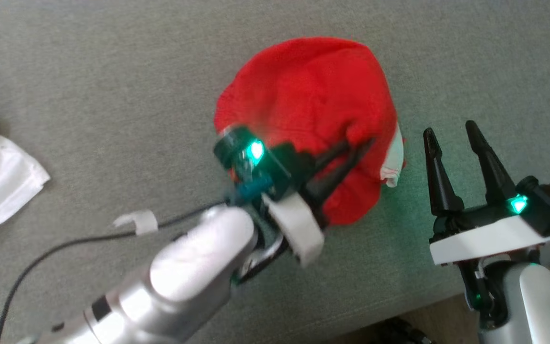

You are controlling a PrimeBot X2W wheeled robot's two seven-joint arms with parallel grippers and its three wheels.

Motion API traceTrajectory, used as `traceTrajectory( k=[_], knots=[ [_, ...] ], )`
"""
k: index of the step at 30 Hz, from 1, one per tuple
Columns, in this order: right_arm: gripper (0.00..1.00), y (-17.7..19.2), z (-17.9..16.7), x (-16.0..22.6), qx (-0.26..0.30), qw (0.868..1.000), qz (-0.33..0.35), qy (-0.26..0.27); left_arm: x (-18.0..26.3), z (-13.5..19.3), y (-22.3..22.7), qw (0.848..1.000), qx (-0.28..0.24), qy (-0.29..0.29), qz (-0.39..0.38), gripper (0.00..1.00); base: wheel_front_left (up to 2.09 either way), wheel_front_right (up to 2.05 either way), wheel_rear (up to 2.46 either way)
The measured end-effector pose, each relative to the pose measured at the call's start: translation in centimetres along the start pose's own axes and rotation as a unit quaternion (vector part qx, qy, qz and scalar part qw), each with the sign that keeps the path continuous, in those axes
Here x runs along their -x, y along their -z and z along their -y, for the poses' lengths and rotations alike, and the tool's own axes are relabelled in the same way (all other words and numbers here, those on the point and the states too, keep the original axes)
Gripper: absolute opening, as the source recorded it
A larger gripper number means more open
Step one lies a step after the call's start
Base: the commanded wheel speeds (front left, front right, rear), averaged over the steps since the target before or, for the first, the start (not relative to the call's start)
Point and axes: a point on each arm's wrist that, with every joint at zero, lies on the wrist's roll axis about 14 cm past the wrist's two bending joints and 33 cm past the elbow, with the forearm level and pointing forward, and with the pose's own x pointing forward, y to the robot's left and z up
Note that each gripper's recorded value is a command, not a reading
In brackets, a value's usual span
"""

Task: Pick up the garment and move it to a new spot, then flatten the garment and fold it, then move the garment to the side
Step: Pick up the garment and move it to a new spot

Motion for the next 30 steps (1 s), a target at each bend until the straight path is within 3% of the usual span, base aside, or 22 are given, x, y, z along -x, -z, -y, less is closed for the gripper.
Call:
traceTrajectory(
  k=[1,2,5,9,15,19,23,30],
  knots=[
    [1.0,0.1,0.2,0.0,0.0,1.0,0.0,0.003,0.1,0.4,1.4,1.0,0.007,0.006,-0.018,0.8,0.0,0.0,0.0],
    [1.0,0.3,0.3,-0.1,-0.001,1.0,-0.002,0.004,0.3,0.7,2.6,0.999,0.013,0.01,-0.03,1.0,0.0,0.0,0.0],
    [1.0,0.0,0.3,0.0,-0.005,1.0,0.006,0.004,1.2,1.9,3.9,0.999,0.019,0.017,-0.038,1.0,0.0,0.0,0.0],
    [1.0,-0.7,0.0,0.1,-0.008,1.0,0.018,-0.002,2.5,1.6,2.4,1.0,0.001,-0.005,-0.003,1.0,0.0,0.0,0.0],
    [1.0,-2.1,-2.0,0.2,-0.002,0.999,0.032,-0.032,6.9,-2.3,-1.3,0.989,-0.029,-0.132,0.067,1.0,0.0,0.0,0.0],
    [1.0,-1.9,-3.7,0.5,0.002,0.998,0.023,-0.058,12.3,-6.0,-2.7,0.962,-0.044,-0.252,0.092,1.0,0.0,0.0,0.0],
    [1.0,-2.6,-5.8,0.3,0.011,0.996,0.026,-0.088,18.5,-8.9,-3.3,0.927,-0.049,-0.358,0.104,1.0,0.0,0.0,0.0],
    [1.0,-3.5,-8.3,0.6,0.02,0.992,0.032,-0.124,28.6,-10.3,-3.0,0.858,-0.041,-0.498,0.117,1.0,0.0,0.0,0.0]
  ],
)
